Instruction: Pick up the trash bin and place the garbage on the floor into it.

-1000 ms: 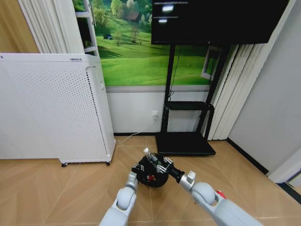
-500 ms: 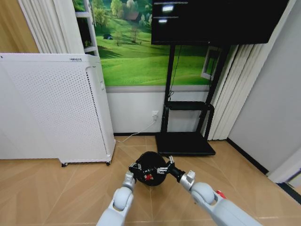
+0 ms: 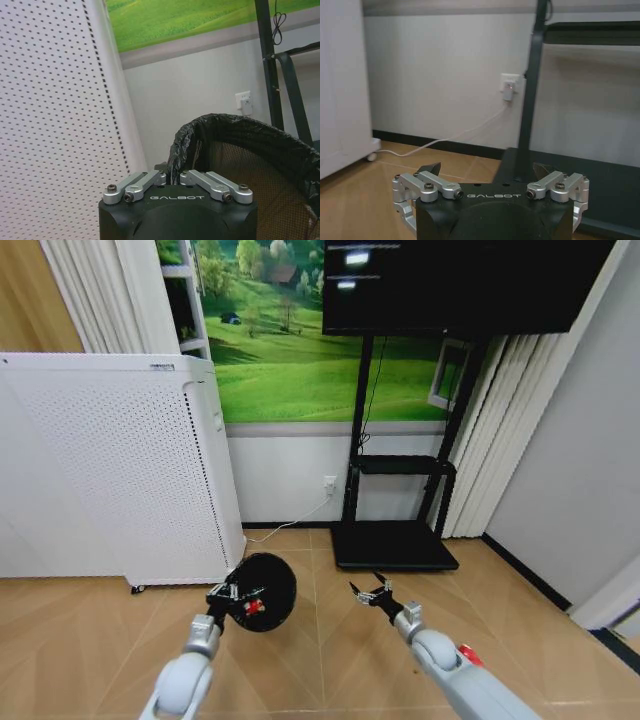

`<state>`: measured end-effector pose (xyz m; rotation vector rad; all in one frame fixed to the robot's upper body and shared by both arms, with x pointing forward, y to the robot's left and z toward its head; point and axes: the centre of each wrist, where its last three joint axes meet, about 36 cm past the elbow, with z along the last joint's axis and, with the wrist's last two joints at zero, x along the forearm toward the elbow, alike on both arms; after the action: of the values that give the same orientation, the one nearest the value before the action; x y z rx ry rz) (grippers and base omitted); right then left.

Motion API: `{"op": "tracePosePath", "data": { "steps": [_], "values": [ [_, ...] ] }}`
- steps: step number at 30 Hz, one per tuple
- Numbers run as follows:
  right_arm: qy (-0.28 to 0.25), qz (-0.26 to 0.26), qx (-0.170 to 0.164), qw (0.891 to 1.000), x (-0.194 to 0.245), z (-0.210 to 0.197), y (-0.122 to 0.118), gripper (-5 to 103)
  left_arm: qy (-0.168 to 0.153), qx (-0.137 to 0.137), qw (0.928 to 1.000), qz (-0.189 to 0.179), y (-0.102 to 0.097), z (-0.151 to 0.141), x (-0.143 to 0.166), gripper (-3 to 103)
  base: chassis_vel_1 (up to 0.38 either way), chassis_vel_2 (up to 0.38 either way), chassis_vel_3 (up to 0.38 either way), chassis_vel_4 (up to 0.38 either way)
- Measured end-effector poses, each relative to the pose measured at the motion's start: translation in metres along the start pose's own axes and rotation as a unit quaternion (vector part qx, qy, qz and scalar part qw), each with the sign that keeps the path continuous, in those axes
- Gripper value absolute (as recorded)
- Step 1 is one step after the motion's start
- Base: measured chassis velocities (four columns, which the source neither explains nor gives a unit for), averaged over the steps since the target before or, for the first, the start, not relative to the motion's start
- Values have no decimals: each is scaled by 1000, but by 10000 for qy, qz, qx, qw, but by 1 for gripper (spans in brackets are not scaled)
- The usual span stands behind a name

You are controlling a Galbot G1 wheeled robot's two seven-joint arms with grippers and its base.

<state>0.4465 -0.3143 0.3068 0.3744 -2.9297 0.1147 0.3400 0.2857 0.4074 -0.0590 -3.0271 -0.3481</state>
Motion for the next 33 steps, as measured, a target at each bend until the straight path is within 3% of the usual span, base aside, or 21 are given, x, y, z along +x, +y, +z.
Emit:
{"op": "tracePosePath", "data": {
  "steps": [3, 11, 18, 26, 33],
  "values": [
    [123, 627, -64, 9979, -5, -3, -17, 100, 19, -55, 9999, -98, 12, -6, 15, 7, 0, 0, 0, 0],
    [257, 1433, -185, 9892, -7, -4, -51, 100, -180, -134, 9995, -202, 35, -32, 39, 7, 0, 0, 0, 0],
    [459, 1506, -123, 9874, 10, -3, -63, 100, -266, -198, 9983, -481, 55, -47, 65, 7, 0, 0, 0, 0],
    [300, 1420, -21, 9894, 11, -2, -65, 100, -236, -127, 9979, -592, 54, -48, 74, 7, 0, 0, 0, 0],
    [262, 1315, -167, 9908, 5, 0, -56, 100, -190, -50, 9978, -636, 46, -40, 75, 7, -9, -6, 4, 9]
  ]
}}
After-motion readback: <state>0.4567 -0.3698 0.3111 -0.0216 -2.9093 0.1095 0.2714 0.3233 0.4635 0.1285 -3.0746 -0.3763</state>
